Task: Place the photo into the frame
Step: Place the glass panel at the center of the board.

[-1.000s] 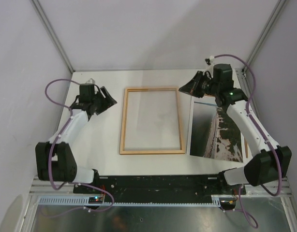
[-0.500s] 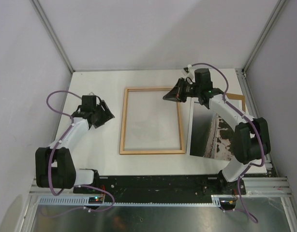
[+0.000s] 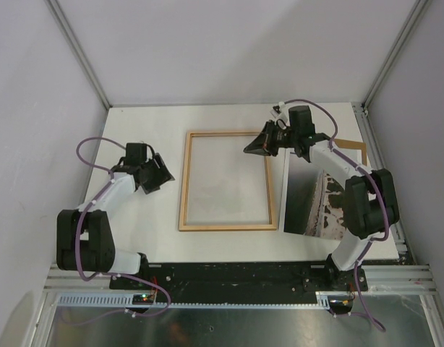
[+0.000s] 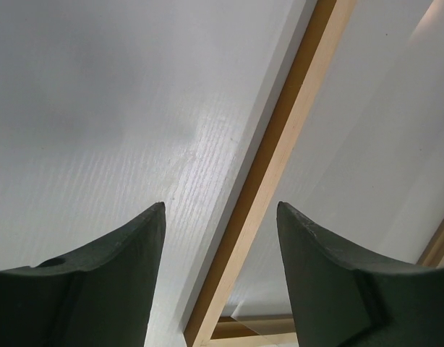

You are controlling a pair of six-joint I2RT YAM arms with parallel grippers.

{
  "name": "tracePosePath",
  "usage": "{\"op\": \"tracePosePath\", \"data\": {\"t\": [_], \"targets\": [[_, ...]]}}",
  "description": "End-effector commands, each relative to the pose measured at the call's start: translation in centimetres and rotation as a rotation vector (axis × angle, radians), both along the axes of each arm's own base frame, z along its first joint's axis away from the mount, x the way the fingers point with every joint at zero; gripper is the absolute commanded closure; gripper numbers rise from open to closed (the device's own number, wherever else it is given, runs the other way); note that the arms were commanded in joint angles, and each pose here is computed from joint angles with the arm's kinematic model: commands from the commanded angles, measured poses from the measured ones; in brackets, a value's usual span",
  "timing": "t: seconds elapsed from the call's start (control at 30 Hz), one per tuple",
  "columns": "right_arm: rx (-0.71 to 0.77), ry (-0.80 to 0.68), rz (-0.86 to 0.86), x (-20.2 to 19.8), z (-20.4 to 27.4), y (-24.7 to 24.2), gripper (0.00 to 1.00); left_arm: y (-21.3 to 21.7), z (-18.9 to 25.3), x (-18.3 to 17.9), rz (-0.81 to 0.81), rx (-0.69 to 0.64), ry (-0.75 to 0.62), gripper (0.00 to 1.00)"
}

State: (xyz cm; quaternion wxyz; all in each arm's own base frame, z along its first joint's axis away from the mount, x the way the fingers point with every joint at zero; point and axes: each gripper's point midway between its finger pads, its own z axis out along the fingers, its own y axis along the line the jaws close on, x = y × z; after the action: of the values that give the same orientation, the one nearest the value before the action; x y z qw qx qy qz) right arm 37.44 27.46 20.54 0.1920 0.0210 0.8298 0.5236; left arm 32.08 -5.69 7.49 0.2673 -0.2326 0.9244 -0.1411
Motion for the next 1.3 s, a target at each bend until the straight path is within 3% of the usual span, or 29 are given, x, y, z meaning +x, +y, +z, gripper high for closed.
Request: {"op": "tracePosePath", "data": {"t": [0.0, 1.27], "targets": [[0.046, -0.035, 0.02, 0.5, 0.6, 0.0, 1.0, -0.5, 0.3, 0.6, -0.042, -0.003, -0.029, 0.33], [0.096, 0.001, 0.01, 0.6, -0.9, 1.0, 1.0, -2.0, -0.8, 0.2, -0.1, -0.006, 0.007, 0.34]]}}
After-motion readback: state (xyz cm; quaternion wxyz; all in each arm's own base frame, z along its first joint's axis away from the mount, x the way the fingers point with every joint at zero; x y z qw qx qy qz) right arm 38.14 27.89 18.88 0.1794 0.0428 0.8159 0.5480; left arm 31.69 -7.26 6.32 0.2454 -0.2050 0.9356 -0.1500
